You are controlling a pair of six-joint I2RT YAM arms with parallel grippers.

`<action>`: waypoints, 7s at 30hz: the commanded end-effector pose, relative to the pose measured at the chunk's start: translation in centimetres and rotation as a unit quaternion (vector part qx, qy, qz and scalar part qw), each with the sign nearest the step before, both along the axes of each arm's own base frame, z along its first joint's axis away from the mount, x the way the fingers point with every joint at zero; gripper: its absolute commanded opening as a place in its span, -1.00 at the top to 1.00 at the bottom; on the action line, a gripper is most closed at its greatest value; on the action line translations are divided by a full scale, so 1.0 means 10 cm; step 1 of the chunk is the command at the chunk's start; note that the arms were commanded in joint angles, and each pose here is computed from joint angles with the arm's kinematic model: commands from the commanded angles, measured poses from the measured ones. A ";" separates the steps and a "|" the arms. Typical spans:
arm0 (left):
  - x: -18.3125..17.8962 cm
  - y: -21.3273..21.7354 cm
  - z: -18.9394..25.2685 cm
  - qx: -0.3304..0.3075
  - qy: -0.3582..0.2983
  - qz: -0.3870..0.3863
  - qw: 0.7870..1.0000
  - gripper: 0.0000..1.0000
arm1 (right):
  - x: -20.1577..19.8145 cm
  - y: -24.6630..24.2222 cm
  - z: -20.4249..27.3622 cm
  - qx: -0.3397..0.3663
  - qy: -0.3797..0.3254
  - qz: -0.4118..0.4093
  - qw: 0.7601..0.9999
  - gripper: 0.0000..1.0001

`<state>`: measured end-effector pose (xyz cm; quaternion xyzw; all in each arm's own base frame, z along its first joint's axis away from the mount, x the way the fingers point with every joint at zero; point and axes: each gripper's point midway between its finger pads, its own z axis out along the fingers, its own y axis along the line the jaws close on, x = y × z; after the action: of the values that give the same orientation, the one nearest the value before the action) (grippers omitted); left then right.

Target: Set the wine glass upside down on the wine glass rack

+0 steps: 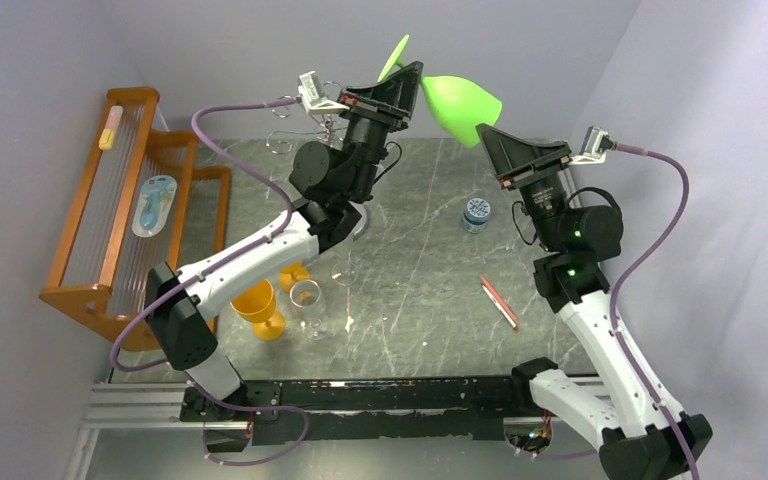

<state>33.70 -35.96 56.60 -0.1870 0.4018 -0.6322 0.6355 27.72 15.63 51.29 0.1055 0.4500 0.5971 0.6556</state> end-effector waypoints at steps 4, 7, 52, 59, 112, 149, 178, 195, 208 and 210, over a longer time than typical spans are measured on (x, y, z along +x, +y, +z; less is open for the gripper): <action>-0.21 0.08 0.05 0.177 -0.092 0.074 0.977 0.90 | 0.01 -0.33 -0.42 -0.065 0.102 -0.108 0.987 -0.22; -0.29 0.01 -0.13 0.262 -0.130 0.079 0.953 0.90 | -0.03 -0.45 -0.44 -0.085 0.117 -0.142 0.979 -0.40; -0.80 -0.28 -1.16 0.466 -0.270 -0.020 0.842 0.05 | 0.01 0.35 -0.47 -0.132 0.278 0.097 0.946 1.00; -0.90 -0.01 -1.10 0.456 -0.213 -0.029 0.864 -0.45 | 0.24 0.19 -0.34 -0.107 0.278 0.030 0.954 1.00; -0.80 1.30 -0.90 0.511 0.042 0.105 0.852 -0.88 | 2.25 1.86 -1.25 -0.189 0.273 0.108 0.937 1.00; -0.84 1.31 -0.90 0.486 0.054 0.095 0.867 -0.82 | 2.14 1.41 -1.10 -0.186 0.320 0.014 0.929 1.00; -0.82 1.34 -0.93 0.489 0.063 0.104 0.864 -0.80 | 2.46 1.47 -1.36 -0.232 0.306 0.002 0.923 0.52; -0.82 1.35 -0.95 0.491 0.068 0.103 0.862 -0.80 | 2.13 1.13 -1.07 -0.252 0.284 -0.048 0.924 -0.01; -1.35 0.72 -0.81 0.500 -0.129 -0.057 0.855 -0.89 | 1.11 0.27 -1.24 -0.292 0.284 -0.139 0.903 -0.11; -1.30 0.73 -0.91 0.508 -0.112 -0.053 0.852 -0.89 | 0.91 0.15 -1.40 -0.304 0.298 -0.143 0.894 -0.11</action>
<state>21.39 -27.78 47.98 0.2287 0.6138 -0.3769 0.6549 39.23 20.03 40.04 0.1300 0.7451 0.3243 0.5681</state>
